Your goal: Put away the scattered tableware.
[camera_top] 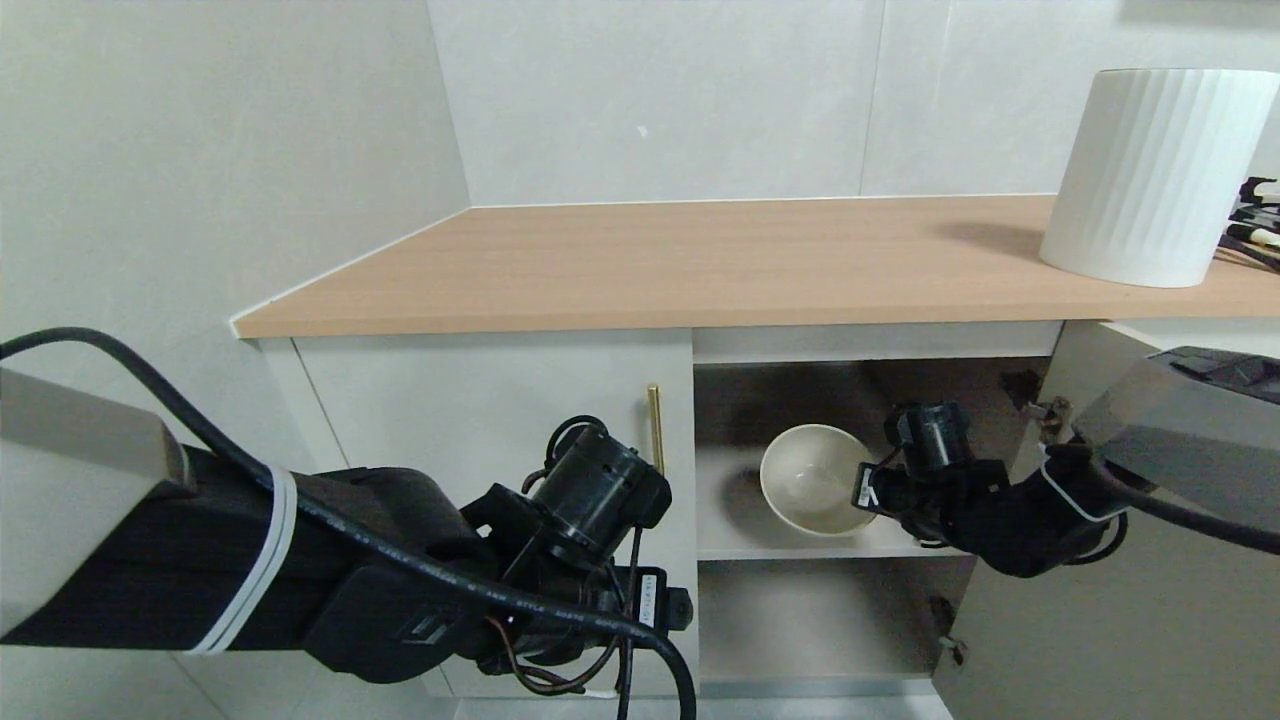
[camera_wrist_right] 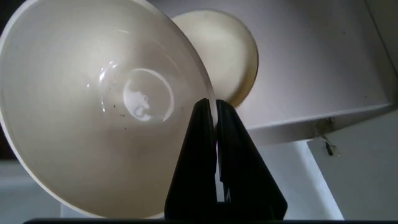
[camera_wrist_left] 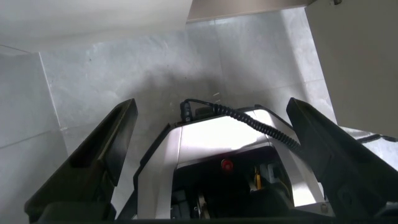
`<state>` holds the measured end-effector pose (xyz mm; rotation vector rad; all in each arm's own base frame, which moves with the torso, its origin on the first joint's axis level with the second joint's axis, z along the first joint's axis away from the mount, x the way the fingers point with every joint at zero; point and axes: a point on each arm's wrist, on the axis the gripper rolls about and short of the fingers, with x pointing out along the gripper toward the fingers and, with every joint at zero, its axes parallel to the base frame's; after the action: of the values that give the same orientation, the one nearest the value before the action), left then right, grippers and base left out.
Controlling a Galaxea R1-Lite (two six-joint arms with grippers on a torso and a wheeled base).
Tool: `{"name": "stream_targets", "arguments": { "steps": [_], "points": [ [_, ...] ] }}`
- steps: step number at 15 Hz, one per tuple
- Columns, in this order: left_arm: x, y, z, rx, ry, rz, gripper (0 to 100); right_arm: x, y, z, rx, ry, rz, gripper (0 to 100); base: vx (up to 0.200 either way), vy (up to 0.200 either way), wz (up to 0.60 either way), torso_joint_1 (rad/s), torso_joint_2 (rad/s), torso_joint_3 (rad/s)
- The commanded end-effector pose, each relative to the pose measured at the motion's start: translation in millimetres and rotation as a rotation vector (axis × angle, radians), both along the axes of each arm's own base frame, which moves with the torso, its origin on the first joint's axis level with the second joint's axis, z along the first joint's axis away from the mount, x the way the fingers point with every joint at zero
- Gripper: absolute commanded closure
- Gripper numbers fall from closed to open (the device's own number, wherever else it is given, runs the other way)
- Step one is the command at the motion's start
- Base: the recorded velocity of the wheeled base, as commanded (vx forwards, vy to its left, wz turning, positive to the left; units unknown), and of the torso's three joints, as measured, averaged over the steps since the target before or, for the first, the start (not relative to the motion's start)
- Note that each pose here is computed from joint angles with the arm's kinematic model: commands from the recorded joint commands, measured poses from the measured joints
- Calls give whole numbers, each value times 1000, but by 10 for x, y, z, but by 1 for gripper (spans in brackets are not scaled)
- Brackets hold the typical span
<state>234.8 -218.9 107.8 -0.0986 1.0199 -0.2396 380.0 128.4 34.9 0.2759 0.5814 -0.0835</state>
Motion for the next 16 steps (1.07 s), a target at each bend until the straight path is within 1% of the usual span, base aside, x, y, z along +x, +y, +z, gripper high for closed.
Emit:
{"name": "stream_targets", "arguments": {
  "steps": [1,4,7,16],
  "points": [
    [-2,-5,-9,2,2,-1,0,69,-40,-46,0,0,-18,100,0,0,0,0,0,0],
    [2,-2,-9,2,2,0,0,169,-63,-118,-7,-4,-41,100,0,0,0,0,0,0],
    [4,-4,-19,4,4,0,0,264,-137,-197,-17,-4,-76,100,0,0,0,0,0,0],
    [12,-5,-39,8,10,1,0,390,-211,-304,-24,2,-99,100,0,0,0,0,0,0]
  ]
}}
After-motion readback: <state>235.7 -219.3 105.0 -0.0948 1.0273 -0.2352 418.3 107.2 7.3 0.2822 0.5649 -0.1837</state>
